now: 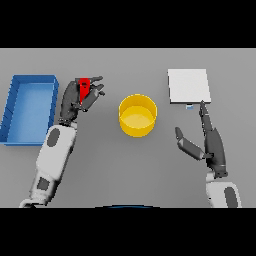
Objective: Pick up the red beaker and tilt it to pour out 1 green nut into yellow bowl. Pick up the yellow bowl and place it on the metallic measuring scale.
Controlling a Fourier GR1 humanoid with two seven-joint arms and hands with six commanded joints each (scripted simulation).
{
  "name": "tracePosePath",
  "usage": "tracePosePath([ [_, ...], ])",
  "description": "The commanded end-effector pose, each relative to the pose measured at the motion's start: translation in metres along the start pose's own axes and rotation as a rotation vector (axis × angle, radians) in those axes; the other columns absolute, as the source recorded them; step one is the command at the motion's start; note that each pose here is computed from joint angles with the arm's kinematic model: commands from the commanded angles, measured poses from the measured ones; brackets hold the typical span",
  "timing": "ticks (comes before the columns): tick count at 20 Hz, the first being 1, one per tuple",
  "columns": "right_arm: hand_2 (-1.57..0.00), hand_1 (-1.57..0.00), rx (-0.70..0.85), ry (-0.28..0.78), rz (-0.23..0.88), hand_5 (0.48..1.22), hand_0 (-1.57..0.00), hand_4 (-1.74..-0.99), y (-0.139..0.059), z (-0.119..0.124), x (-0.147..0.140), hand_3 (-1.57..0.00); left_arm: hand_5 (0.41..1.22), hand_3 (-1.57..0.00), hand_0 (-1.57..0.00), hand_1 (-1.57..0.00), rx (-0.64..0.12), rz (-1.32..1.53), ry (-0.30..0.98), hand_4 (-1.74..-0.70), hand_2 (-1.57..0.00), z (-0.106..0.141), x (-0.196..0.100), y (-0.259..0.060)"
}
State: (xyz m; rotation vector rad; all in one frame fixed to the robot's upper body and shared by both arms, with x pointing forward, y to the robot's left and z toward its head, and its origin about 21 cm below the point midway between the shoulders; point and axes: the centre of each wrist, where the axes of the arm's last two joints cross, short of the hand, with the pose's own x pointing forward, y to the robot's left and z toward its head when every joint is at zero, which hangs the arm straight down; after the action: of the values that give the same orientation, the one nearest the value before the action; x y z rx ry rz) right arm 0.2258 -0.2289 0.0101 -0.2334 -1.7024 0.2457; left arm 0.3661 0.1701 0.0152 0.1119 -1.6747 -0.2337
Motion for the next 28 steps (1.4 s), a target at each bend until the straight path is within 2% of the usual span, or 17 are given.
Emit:
tracePosePath([
  [1,0.0,0.0,0.002,0.004,0.003,0.658,0.0,-1.262,-0.004,0.001,-0.001,0.0,1.114,-1.55,-1.55,-1.56,-0.024,-0.045,-0.01,-1.72,-1.56,-0.002,0.007,-0.001],
  [4,0.0,0.0,0.018,-0.009,0.016,0.666,0.0,-1.253,0.001,0.004,-0.001,0.0,1.124,-1.56,-1.56,-1.56,-0.121,-0.232,-0.007,-1.73,-1.56,-0.006,0.028,0.0],
  [6,0.0,0.0,0.015,0.007,0.032,0.674,0.0,-1.256,-0.002,0.002,-0.001,0.0,1.122,-1.56,-1.56,-1.56,-0.16,-0.313,0.001,-1.73,-1.56,-0.008,0.036,-0.001],
  [11,0.0,0.0,0.022,0.028,0.027,0.68,0.0,-1.254,0.001,0.001,-0.001,0.0,1.114,-1.56,-1.57,-1.57,-0.197,-0.453,0.034,-1.73,-1.57,-0.022,0.046,-0.004],
  [15,0.0,0.0,0.018,0.038,0.017,0.687,0.0,-1.254,0.004,0.001,0.0,0.0,1.133,-1.57,-1.57,-1.57,-0.247,-0.751,0.013,-1.74,-1.57,-0.028,0.058,-0.019],
  [17,0.0,0.0,0.026,0.031,0.013,0.69,0.0,-1.256,0.004,-0.001,0.001,0.0,1.127,-1.57,-1.57,-1.57,-0.281,-0.917,-0.023,-1.74,-1.57,-0.031,0.065,-0.025],
  [22,0.0,0.0,0.024,0.0,0.009,0.704,0.0,-1.274,0.001,0.003,0.007,0.0,1.19,-1.57,-1.57,-1.57,-0.357,-1.2,-0.089,-1.74,-1.57,-0.04,0.073,-0.036],
  [24,0.0,0.0,0.022,0.026,0.005,0.705,0.0,-1.284,0.004,0.002,0.005,0.0,1.201,-1.57,-1.57,-1.57,-0.399,-1.298,-0.126,-1.65,-1.57,-0.043,0.079,-0.039],
  [25,0.0,0.0,0.019,0.026,-0.002,0.702,0.0,-1.283,0.001,0.004,0.003,0.0,1.205,-1.57,-1.57,-1.57,-0.42,-1.345,-0.146,-1.67,-1.57,-0.046,0.085,-0.041],
  [28,0.0,0.0,0.012,0.027,-0.038,0.685,0.0,-1.288,0.006,0.002,0.0,0.0,1.213,-1.33,-1.57,-1.57,-0.51,-1.504,-0.179,-1.69,-1.57,-0.049,0.098,-0.055],
])
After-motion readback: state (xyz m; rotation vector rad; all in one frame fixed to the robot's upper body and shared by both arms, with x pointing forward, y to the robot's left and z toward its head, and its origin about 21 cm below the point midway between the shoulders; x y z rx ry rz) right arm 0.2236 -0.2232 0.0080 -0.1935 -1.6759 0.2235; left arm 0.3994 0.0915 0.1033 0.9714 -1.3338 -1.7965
